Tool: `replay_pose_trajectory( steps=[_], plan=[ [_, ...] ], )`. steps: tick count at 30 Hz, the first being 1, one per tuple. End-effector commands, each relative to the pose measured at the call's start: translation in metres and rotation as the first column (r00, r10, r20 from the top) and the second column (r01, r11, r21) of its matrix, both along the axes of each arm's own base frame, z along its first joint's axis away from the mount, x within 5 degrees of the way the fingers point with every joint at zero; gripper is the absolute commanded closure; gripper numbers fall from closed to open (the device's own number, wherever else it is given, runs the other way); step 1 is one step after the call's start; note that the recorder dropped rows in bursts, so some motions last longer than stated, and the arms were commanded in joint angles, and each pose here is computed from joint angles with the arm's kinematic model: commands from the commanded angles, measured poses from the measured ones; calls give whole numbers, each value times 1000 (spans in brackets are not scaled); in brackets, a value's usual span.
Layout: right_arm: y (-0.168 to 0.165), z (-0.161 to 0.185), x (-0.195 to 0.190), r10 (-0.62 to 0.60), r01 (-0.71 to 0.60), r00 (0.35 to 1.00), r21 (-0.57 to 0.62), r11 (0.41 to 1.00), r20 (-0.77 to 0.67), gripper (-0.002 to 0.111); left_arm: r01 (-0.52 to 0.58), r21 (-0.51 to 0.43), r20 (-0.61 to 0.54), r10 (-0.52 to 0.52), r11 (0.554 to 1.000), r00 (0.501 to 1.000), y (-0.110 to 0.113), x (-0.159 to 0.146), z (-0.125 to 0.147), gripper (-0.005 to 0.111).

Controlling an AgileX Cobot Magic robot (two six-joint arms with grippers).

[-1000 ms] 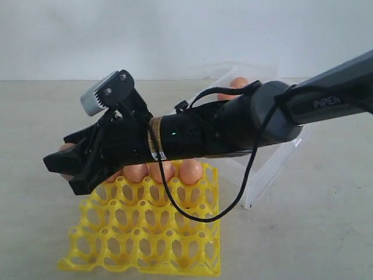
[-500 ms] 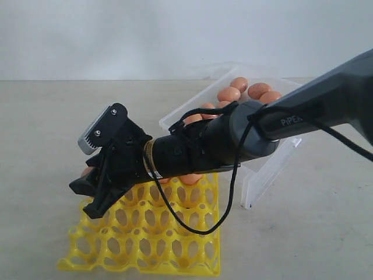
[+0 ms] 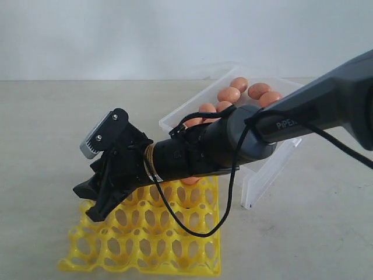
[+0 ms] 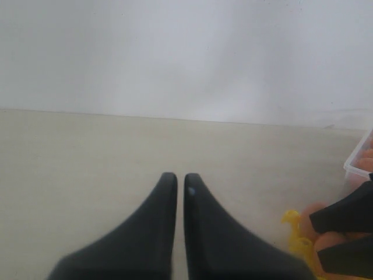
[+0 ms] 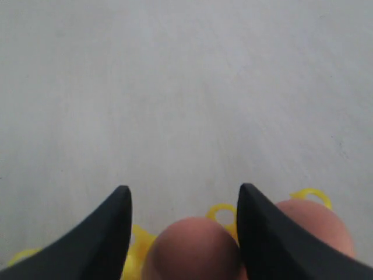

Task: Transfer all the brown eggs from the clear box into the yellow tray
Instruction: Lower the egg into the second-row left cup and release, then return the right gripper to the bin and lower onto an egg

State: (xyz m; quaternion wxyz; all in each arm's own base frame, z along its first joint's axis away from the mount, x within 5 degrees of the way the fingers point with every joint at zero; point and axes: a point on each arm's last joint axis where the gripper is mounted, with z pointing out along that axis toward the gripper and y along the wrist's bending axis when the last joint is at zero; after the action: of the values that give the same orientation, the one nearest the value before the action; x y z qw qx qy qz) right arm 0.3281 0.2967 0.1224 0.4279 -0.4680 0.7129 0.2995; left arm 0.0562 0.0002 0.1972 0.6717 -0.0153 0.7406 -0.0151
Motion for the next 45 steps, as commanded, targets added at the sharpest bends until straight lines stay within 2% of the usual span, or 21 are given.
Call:
replay_pose_trajectory(
  steps=[1,6,12,15,18,20,21,22,24,25,28,30,33,35,38,41,43,45],
  plan=[
    [1,4,2,-21,21,1000,32,999,-2,61,-5,0,5,5,1000,1000,0,0,0,103],
    [3,17,3,-47,48,999,117,992,-15,61,-5,0,5,5,1000,1000,0,0,0,103],
    [-3,67,1,-89,80,995,156,984,49,61,-5,0,5,5,1000,1000,0,0,0,103],
    [-14,102,0,-180,169,982,154,973,60,61,-5,0,5,5,1000,1000,0,0,0,103],
    [-36,137,-1,-340,335,933,66,940,119,61,-5,0,5,5,1000,1000,0,0,0,103],
    [-57,155,-3,-461,471,871,-26,882,171,61,-5,0,5,5,1000,1000,0,0,0,103],
    [-70,160,-3,-524,549,827,-95,830,206,61,-5,0,5,5,1000,1000,0,0,0,103],
    [-83,164,-4,-570,618,780,-176,766,256,61,-5,0,5,5,1000,1000,0,0,0,103],
    [-109,165,-7,-636,725,689,-344,597,347,61,-5,0,5,5,1000,1000,0,0,0,103],
    [-122,164,-9,-656,757,648,-418,502,387,61,-5,0,5,5,1000,1000,0,0,0,103],
    [-155,160,-8,-709,793,552,-539,283,439,61,-5,0,5,5,1000,1000,0,0,0,103],
    [-174,157,-1,-747,797,512,-558,230,424,61,-5,0,5,5,1000,1000,0,0,0,103],
    [-207,150,22,-831,800,469,-543,257,298,61,-5,0,5,5,1000,1000,0,0,0,103],
    [-229,145,40,-887,765,442,-574,293,136,61,-5,0,5,5,1000,1000,0,0,0,103],
    [-249,137,65,-868,613,457,-637,467,-196,61,-5,0,5,5,1000,1000,0,0,0,103],
    [-254,132,91,-758,481,421,-586,652,-498,61,-5,0,5,5,1000,1000,0,0,0,103],
    [-250,130,110,-709,489,414,-517,702,-571,61,-5,0,5,5,1000,1000,0,0,0,103],
    [-244,126,125,-686,499,424,-480,722,-591,61,-5,0,5,5,1000,1000,0,0,0,103]
  ],
)
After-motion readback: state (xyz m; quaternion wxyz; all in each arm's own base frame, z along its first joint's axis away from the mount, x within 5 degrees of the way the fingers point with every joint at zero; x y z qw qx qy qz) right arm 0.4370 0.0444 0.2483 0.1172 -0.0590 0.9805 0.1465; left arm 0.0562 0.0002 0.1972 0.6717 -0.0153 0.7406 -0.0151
